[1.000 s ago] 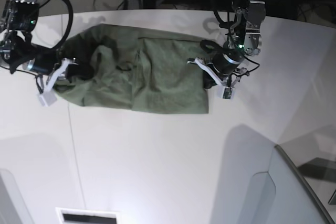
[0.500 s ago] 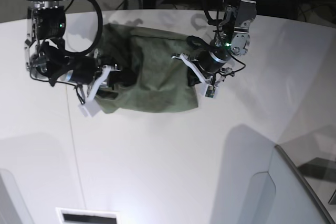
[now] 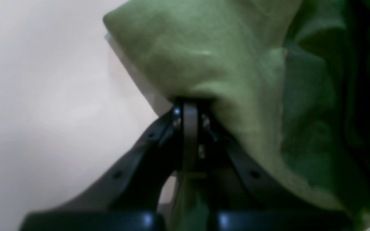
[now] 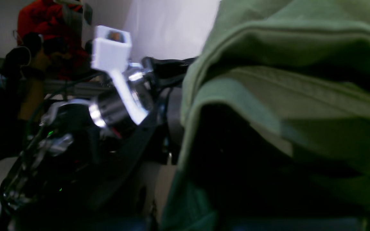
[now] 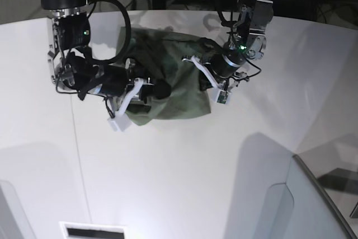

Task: Layout the t-shirt on the table in an organized manner, then fold the t-shirt properly
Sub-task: 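Fold the strip in half, bringing the right gripper's end over the left gripper's end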

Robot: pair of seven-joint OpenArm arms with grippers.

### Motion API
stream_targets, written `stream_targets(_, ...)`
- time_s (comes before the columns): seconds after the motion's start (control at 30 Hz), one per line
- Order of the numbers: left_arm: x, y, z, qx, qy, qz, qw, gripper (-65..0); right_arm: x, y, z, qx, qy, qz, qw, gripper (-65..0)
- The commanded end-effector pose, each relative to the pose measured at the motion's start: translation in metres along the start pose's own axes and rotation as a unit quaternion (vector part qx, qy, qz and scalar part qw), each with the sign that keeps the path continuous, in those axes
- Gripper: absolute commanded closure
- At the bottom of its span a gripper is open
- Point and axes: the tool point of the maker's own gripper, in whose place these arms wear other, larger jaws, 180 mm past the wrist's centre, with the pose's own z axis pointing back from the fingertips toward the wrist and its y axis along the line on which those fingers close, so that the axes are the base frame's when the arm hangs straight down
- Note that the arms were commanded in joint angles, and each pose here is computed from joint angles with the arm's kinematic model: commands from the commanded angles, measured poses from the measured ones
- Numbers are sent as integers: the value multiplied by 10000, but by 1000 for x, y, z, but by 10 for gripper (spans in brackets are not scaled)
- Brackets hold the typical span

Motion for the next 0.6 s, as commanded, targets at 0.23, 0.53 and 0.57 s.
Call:
stream_targets(0.23,-17,9,5,87,392,-173,9990,0,23,10,-10,257,-313,-67,9992,-5)
stream_targets(0.53,-16,12,5,111,378,-157,9991,0,14,17,-25,403,-230,-296,9985,-5)
stream_targets(0.57,-16,12,5,111,378,-157,9991,0,14,18,-26,418,-233,-301,9984,-5)
